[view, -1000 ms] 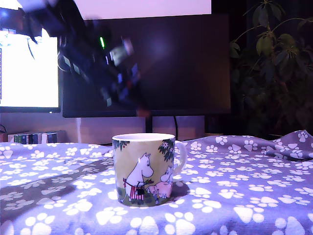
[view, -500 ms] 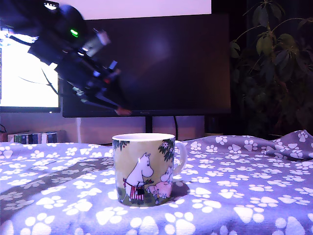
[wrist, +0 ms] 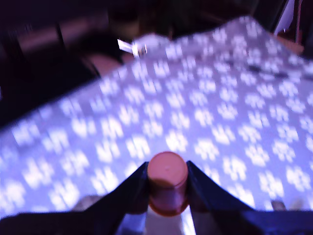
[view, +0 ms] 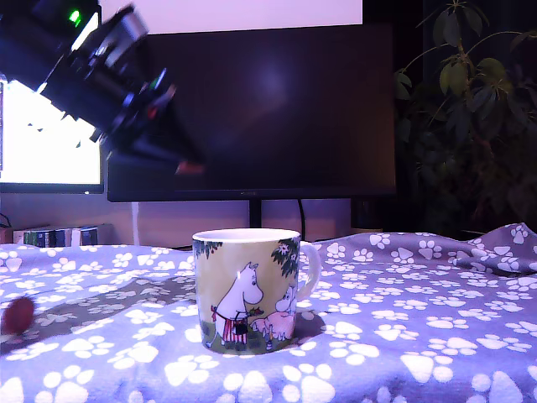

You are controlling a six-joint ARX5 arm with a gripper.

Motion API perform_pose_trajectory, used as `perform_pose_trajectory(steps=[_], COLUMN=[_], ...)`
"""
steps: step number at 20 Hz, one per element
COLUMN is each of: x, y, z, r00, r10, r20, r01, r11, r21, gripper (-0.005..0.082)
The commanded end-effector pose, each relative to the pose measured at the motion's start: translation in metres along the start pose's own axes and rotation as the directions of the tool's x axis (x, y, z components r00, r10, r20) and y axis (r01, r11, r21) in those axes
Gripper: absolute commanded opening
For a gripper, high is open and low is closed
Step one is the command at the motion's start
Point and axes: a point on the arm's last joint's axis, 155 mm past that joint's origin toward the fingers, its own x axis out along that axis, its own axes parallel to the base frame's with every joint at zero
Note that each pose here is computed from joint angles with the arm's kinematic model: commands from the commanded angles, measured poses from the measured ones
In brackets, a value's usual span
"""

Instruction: Pick up the coffee capsules on the table and drop them inside the coffee cup

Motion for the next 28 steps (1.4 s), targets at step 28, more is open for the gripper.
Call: perform_pose_trajectory(steps=[28], x=[0.0], y=[-0.121], z=[-0.071], r00=[0.911], r10=[-0.325], r20=[-0.253], r01=[0.32], r11=[0.945], r21=[-0.063], gripper=[0.0087])
